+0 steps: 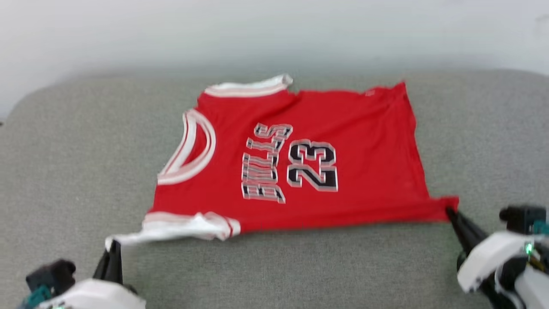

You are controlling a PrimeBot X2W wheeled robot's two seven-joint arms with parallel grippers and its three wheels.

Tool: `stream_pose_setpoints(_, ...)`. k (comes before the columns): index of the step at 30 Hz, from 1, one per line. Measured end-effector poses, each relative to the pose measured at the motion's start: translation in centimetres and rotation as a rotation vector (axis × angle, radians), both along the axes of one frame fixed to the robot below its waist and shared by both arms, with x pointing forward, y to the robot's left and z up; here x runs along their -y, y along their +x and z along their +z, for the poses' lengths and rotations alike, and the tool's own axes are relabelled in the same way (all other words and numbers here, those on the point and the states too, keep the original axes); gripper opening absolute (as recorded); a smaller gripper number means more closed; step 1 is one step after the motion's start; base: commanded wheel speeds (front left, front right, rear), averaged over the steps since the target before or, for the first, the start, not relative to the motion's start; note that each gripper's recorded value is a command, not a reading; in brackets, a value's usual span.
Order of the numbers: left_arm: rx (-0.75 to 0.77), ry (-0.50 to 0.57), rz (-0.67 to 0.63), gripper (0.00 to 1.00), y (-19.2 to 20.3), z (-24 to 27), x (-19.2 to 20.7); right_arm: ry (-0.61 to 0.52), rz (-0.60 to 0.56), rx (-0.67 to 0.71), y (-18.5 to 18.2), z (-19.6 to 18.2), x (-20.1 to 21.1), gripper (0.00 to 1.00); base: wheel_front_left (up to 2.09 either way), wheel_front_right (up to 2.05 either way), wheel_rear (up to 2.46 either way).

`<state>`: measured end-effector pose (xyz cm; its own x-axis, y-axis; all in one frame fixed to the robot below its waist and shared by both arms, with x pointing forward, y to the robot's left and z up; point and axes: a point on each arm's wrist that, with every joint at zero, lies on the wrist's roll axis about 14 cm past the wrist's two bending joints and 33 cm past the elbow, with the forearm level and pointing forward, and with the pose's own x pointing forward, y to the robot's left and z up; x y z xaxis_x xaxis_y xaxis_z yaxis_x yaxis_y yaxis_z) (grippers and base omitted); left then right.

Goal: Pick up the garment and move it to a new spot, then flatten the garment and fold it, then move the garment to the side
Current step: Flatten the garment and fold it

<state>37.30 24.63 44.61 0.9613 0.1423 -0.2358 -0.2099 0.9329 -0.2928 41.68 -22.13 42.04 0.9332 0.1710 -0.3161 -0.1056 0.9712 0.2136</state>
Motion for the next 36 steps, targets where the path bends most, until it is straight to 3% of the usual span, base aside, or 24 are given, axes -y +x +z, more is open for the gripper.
stream_pose_setpoints(9, -0.101, -0.092, 0.081, 0.0, -8.0, -0.5, -0.5, 0.028, -0.017, -0.062, -7.7, -1.8, -0.2, 0.0, 0.0, 0.0, 0.0)
stream_pose_setpoints(15, -0.135, -0.103, 0.09, 0.0, -10.1, -0.2, -0.7, 0.027, -0.021, -0.095, -10.2, -1.9, -0.5, 0.0, 0.0, 0.0, 0.0)
stream_pose_setpoints(20, -0.078, -0.069, 0.026, 0.0, -8.3, 2.0, 0.2, 0.012, -0.024, -0.078, -9.9, -0.5, -0.8, 0.0, 0.0, 0.0, 0.0)
stream_pose_setpoints(28, 0.026, -0.044, -0.115, 0.0, -1.6, 5.0, 3.3, -0.028, -0.01, -0.077, -6.8, 1.7, -1.2, 0.0, 0.0, 0.0, 0.0)
stream_pose_setpoints(36, -0.01, -0.031, -0.192, 0.0, 4.1, 3.0, 5.0, -0.075, 0.021, -0.114, -2.2, 1.7, -1.2, 0.0, 0.0, 0.0, 0.0)
